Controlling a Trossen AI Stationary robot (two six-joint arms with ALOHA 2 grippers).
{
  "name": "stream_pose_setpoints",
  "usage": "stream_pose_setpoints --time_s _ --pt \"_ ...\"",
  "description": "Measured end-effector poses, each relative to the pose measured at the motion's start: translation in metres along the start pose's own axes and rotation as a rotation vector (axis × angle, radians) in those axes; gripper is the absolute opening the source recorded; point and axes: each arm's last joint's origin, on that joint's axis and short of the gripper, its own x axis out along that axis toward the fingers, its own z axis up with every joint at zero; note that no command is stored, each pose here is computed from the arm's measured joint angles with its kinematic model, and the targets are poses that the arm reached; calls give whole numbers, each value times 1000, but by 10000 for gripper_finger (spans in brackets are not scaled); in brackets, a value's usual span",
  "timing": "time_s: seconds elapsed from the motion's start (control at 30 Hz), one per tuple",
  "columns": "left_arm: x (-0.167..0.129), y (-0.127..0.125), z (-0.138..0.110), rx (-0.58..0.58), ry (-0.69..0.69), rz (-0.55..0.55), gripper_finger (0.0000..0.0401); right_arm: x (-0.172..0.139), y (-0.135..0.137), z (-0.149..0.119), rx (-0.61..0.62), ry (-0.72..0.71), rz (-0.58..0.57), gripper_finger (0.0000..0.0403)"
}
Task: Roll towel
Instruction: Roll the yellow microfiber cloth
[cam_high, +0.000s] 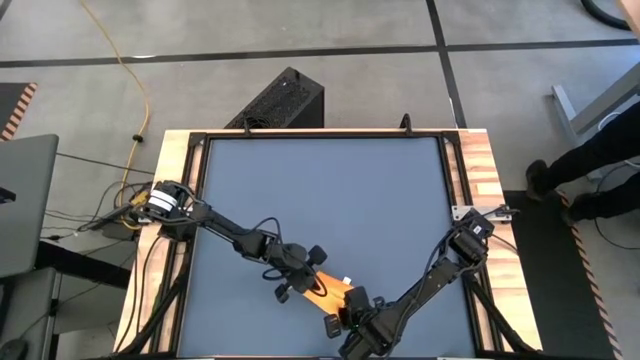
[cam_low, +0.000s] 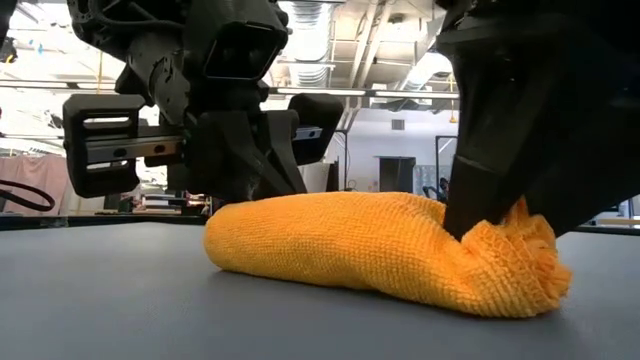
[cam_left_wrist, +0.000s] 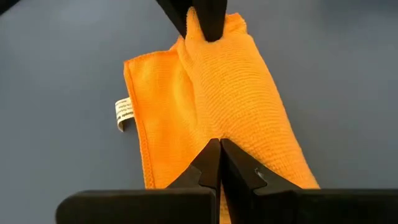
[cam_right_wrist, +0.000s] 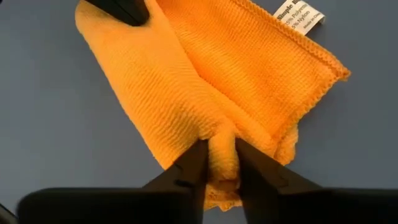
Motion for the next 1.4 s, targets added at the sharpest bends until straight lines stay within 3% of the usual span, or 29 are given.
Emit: stream_pose_setpoints --time_s 0.27,0.53,0.7,1.03,1.13,1.4 --pt "19 -3 -22 -39 37 -7 0 -12 2 7 -40 30 -1 195" --pt "21 -2 -25 -48 48 19 0 -35 -9 9 -114 17 -41 214" --pt "20 2 -27 -65 51 27 0 -39 -13 5 -274 9 -45 214" --pt "20 3 -28 -76 55 32 0 -46 4 -9 -769 -88 179 214" --pt "20 3 -28 -74 55 32 0 -46 8 -9 -906 -106 200 214" --pt "20 3 -28 -74 55 31 0 -32 9 6 -997 -34 122 205"
